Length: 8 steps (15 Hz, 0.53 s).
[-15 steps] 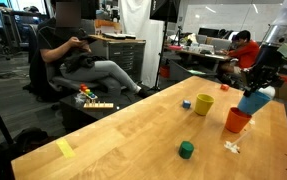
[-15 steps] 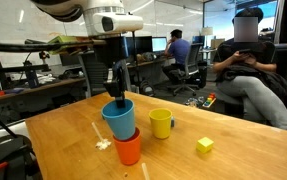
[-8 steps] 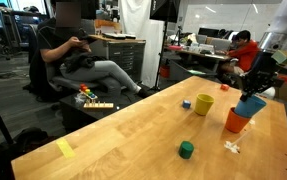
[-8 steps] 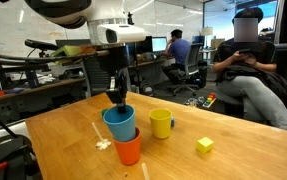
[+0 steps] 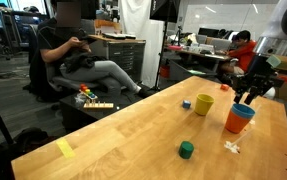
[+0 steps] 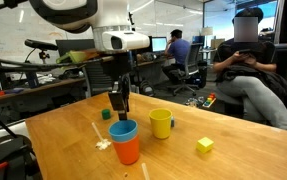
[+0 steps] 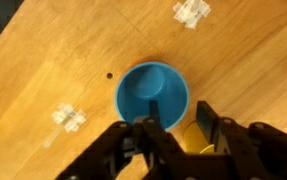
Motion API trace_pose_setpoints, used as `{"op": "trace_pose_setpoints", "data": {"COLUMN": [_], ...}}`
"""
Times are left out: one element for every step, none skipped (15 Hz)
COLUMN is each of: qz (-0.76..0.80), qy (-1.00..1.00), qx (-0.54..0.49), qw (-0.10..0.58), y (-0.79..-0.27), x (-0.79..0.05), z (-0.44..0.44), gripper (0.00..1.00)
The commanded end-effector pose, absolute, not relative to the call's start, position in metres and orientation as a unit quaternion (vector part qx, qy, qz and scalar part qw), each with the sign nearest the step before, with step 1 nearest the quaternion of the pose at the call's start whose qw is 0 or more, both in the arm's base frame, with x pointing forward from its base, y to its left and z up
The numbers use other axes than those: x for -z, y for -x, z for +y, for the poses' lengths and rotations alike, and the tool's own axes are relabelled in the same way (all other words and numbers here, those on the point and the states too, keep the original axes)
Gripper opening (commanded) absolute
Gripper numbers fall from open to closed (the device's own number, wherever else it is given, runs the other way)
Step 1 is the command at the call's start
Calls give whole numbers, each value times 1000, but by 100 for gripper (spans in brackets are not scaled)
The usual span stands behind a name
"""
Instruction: Stack the three cups
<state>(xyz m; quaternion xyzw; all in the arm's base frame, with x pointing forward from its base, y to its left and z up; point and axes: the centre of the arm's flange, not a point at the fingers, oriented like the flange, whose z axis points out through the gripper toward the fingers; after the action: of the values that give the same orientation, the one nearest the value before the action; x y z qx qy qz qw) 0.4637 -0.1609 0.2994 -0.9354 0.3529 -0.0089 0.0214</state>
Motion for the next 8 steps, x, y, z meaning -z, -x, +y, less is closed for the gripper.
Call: {"op": "trace_pose_setpoints", "data": {"qz": [347,346,345,342,338,335,329,324], "qy": [937,938,938,939,940,942,944,945], "qx": [20,20,22,23,24,26,28,30], "qw": [28,28,27,26,25,24,23,22], "y": [-472,-471,-471,-470,-470,-470,-470,-470], "x": [-304,-304,-305,-306,-307,-307,-309,-310], "z": [-161,-159,-157,-153,-149,-145,-138,-133], "gripper": [77,83,92,98,100,100,100,100]}}
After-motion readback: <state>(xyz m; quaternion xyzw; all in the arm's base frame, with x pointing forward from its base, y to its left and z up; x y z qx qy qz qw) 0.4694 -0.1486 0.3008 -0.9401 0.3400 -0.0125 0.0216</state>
